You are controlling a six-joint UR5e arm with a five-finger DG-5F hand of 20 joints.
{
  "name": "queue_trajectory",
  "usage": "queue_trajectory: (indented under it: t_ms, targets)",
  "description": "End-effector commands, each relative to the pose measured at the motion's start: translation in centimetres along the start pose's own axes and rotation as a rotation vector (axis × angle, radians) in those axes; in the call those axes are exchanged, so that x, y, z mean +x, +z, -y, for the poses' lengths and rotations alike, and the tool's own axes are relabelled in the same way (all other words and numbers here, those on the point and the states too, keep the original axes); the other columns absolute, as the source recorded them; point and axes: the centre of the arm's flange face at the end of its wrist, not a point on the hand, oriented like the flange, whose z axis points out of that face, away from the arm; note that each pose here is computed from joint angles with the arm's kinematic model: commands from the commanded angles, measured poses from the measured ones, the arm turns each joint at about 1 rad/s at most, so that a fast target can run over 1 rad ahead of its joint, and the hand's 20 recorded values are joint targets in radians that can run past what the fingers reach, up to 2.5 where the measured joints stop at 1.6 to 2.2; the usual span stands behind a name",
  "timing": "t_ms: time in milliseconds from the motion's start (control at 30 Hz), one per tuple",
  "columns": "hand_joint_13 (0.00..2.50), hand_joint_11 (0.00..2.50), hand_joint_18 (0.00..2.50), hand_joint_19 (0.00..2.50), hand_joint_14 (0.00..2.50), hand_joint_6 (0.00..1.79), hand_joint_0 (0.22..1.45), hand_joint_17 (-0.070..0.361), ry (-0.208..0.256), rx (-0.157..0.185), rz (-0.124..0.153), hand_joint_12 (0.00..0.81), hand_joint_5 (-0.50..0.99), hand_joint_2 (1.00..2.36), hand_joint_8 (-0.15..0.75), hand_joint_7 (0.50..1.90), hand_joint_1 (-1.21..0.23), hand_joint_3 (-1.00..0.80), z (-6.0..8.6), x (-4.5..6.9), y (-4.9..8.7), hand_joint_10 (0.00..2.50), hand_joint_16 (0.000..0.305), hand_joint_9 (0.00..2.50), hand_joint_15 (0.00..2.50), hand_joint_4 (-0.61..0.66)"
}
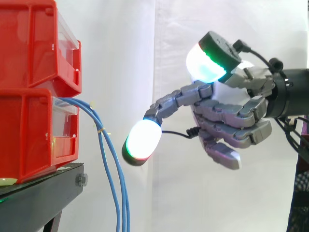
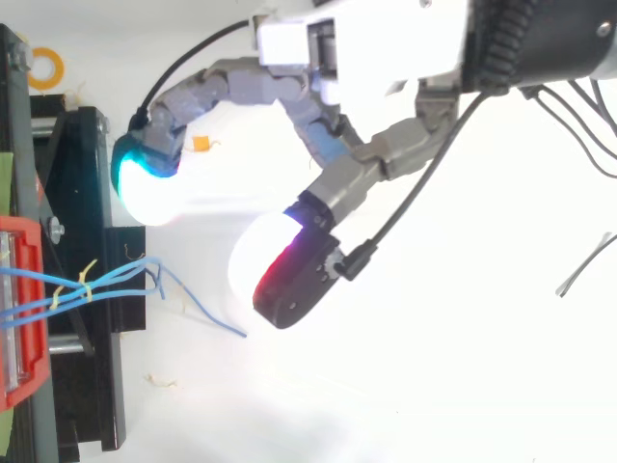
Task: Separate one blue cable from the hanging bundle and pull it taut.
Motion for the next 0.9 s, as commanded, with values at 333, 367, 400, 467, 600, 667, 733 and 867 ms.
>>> queue_trajectory:
  t_ms: [333, 367, 400, 467, 600, 667, 733, 867]
  targets:
    - [1.97, 1.74, 1.92, 0.45, 0.01, 0.5, 0.35, 0.197, 0.055, -0.068, 0.028, 0.451, -0.21, 1.0, 0.295, 0.64, -0.45, -0.5, 3.1, 2.9, 2.8, 0.21, 0.088, 2.12, 1.44, 0.26]
    - [1.97, 1.73, 1.92, 0.45, 0.01, 0.5, 0.35, 0.197, 0.055, -0.067, 0.027, 0.445, -0.21, 1.0, 0.294, 0.64, -0.45, -0.5, 3.3, 3.1, 2.7, 0.22, 0.088, 2.12, 1.43, 0.25]
    - [1.97, 1.75, 1.92, 0.46, 0.01, 0.5, 0.35, 0.197, 0.055, -0.07, 0.029, 0.45, -0.21, 1.0, 0.295, 0.65, -0.45, -0.5, 3.8, 3.4, 2.6, 0.22, 0.088, 2.12, 1.44, 0.25]
    - [1.96, 1.77, 1.9, 0.45, 0.01, 0.5, 0.35, 0.198, 0.052, -0.084, 0.038, 0.453, -0.2, 1.0, 0.296, 0.64, -0.45, -0.5, 4.4, 3.8, 2.6, 0.23, 0.088, 2.11, 1.43, 0.25]
    - [1.97, 1.75, 1.9, 0.46, 0.01, 0.5, 0.35, 0.198, 0.049, -0.114, 0.067, 0.447, -0.2, 1.0, 0.303, 0.65, -0.45, -0.5, 5.2, 5.0, 2.7, 0.5, 0.088, 2.06, 1.51, 0.26]
    - [1.98, 1.73, 1.9, 0.46, 0.01, 0.5, 0.35, 0.199, 0.056, -0.117, 0.092, 0.457, -0.2, 1.0, 0.307, 0.65, -0.45, -0.5, 5.4, 5.5, 2.7, 0.58, 0.088, 2.05, 1.52, 0.26]
    - [1.98, 1.72, 1.9, 0.46, 0.01, 0.5, 0.35, 0.199, 0.07, -0.122, 0.108, 0.459, -0.2, 1.0, 0.298, 0.65, -0.45, -0.5, 5.4, 6.2, 2.9, 0.64, 0.089, 2.04, 1.54, 0.26]
    - [1.98, 1.69, 1.89, 0.45, 0.01, 0.5, 0.35, 0.199, 0.077, -0.123, 0.108, 0.453, -0.19, 1.0, 0.307, 0.66, -0.45, -0.5, 5.3, 6.5, 3.1, 0.71, 0.089, 2.03, 1.55, 0.26]
